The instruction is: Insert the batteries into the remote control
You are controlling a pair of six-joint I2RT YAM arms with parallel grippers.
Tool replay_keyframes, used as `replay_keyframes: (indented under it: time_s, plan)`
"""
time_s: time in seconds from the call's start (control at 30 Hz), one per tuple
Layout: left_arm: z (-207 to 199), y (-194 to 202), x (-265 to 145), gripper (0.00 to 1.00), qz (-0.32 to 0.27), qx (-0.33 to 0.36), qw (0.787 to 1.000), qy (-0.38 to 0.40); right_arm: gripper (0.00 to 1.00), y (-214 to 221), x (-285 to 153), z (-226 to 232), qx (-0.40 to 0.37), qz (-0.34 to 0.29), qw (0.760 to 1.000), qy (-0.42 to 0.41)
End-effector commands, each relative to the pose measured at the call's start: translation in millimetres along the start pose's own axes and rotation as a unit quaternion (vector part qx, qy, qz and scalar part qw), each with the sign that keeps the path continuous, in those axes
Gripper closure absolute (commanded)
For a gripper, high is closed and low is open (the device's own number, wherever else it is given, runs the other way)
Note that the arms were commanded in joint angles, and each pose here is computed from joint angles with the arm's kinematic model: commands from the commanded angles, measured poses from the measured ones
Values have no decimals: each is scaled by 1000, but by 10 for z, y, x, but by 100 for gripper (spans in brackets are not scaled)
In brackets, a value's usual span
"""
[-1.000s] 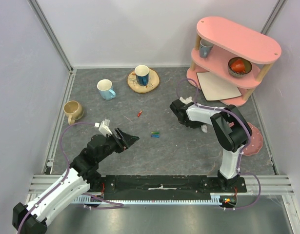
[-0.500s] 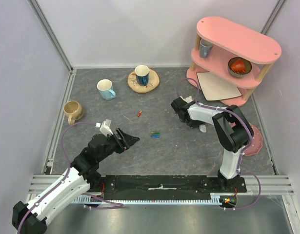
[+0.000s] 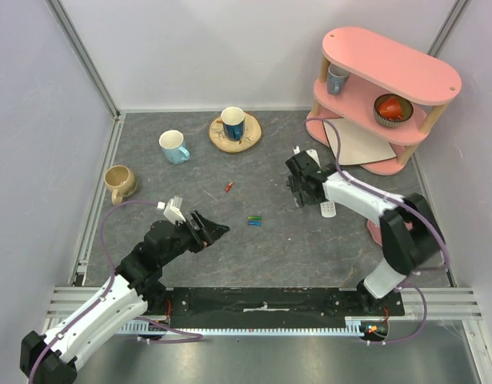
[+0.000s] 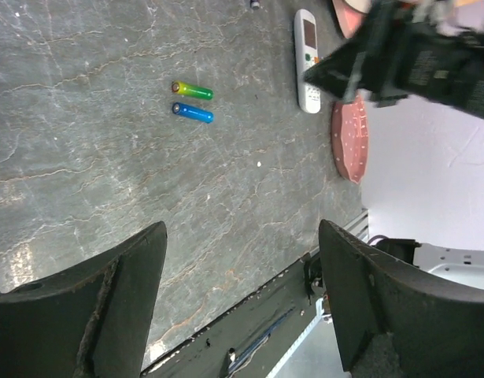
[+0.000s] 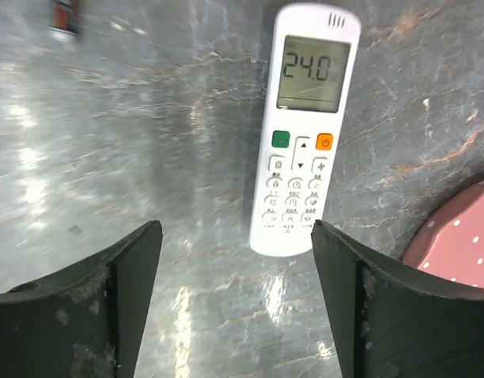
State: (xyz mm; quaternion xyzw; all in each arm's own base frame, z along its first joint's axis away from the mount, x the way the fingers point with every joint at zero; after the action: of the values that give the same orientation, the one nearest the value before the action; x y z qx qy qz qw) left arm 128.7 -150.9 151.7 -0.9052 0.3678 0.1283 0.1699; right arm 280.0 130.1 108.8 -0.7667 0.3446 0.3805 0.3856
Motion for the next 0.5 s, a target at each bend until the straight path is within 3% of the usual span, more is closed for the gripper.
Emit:
replay_keyframes:
  time_s: [0.0, 0.07, 0.1, 0.13, 0.2, 0.23, 0.27, 0.37, 0.47]
  plan:
    - [-39, -57, -25, 15, -13, 32, 999, -11, 13, -281, -754, -228, 73, -132, 987, -55]
    - [-13, -81, -23, 11, -19, 36, 999, -36, 13, -201, -874, -253, 83, -160, 981, -69]
    - [-3, -93, -21, 10, -21, 41, 998, -45, 12, -150, -1066, -335, 95, -203, 971, -78]
    - [58, -87, -9, 9, -17, 40, 997, -69, 12, 46, -985, -263, 87, -201, 971, -95]
    - [52, -144, -11, 6, -32, 52, 994, -95, 12, 152, -1165, -315, 110, -283, 946, -114]
    - [175, -140, -18, 5, -28, 57, 988, -144, 12, 385, -984, -215, 102, -275, 948, -121]
    - [138, -227, -24, 2, -56, 63, 983, -165, 11, 419, -1086, -267, 129, -324, 929, -121]
    - [160, -340, -25, 1, -73, 90, 963, -244, 9, 575, -1057, -229, 170, -355, 909, -135]
    - [34, -391, 6, 1, -67, 106, 958, -257, 7, 645, -1052, -252, 190, -364, 903, -127]
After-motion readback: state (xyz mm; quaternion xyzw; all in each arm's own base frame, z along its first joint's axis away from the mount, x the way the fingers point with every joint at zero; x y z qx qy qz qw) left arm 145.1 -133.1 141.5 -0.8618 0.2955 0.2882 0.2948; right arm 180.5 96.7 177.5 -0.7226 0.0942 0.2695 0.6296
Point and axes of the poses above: each gripper's point midway between its finger pads, its own x axis out along the fingers, its own z axis along the line the jaws close on, y = z × x, the point moved 7 cm from there along -x, back along the fingers, and after that the axes turned 15 degrees about -x, right-handed, at the moved point
